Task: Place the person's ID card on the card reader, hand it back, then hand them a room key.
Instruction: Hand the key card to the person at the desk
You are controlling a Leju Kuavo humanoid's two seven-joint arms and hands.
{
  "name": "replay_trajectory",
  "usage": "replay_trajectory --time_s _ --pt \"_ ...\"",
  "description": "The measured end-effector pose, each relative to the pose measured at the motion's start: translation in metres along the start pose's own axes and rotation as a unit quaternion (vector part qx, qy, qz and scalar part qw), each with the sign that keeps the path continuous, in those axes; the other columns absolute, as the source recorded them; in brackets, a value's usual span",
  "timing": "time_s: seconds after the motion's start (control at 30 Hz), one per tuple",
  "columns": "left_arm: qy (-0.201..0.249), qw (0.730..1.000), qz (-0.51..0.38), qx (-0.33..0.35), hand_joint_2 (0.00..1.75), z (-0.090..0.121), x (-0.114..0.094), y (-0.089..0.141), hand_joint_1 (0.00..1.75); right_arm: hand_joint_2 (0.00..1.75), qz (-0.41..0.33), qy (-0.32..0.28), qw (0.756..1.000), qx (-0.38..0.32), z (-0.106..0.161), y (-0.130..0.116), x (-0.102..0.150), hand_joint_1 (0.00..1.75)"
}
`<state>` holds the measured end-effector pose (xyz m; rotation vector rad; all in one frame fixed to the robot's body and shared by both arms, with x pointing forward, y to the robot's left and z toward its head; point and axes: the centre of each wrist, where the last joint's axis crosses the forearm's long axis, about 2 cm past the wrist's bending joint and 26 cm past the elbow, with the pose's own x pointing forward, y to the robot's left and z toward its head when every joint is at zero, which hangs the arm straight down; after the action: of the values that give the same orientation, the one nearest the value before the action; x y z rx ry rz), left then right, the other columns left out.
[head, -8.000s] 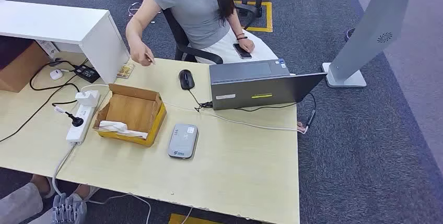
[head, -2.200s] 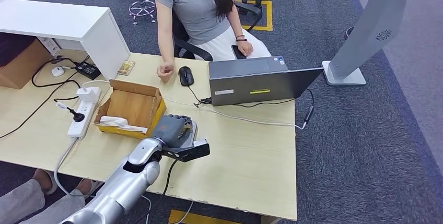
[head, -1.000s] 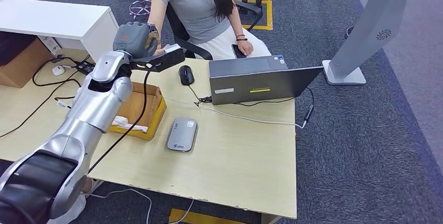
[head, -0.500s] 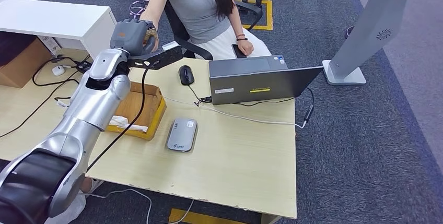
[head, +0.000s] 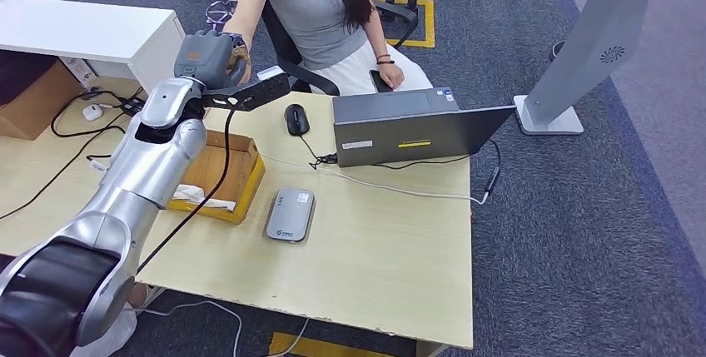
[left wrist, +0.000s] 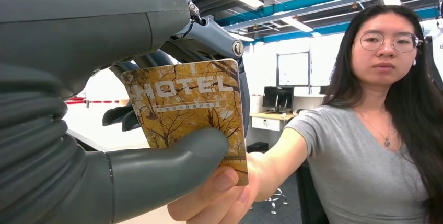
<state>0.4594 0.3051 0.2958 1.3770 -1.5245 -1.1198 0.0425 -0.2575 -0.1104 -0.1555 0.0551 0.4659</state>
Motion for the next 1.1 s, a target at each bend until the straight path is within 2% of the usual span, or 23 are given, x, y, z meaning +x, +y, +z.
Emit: replay_trajectory --time_s 0.93,1.07,1.1 --pt "0.000 1.000 0.000 -0.001 1.75 0.0001 -0.0002 -0.0004 1.75 0.00 0.000 0.000 1.000 0.000 0.0000 0.0000 0.0000 0.00" --pt "-0.005 1.000 0.007 0.004 1.75 0.0006 -0.0002 -0.0010 0.00 0.00 -0.001 0.001 1.000 0.000 0.0000 -0.0001 0.0001 0.00" --pt "-0.016 1.000 0.018 0.012 1.75 0.0038 0.0010 -0.0036 0.00 0.00 -0.004 0.002 1.000 -0.001 0.0000 -0.0002 0.0002 0.00"
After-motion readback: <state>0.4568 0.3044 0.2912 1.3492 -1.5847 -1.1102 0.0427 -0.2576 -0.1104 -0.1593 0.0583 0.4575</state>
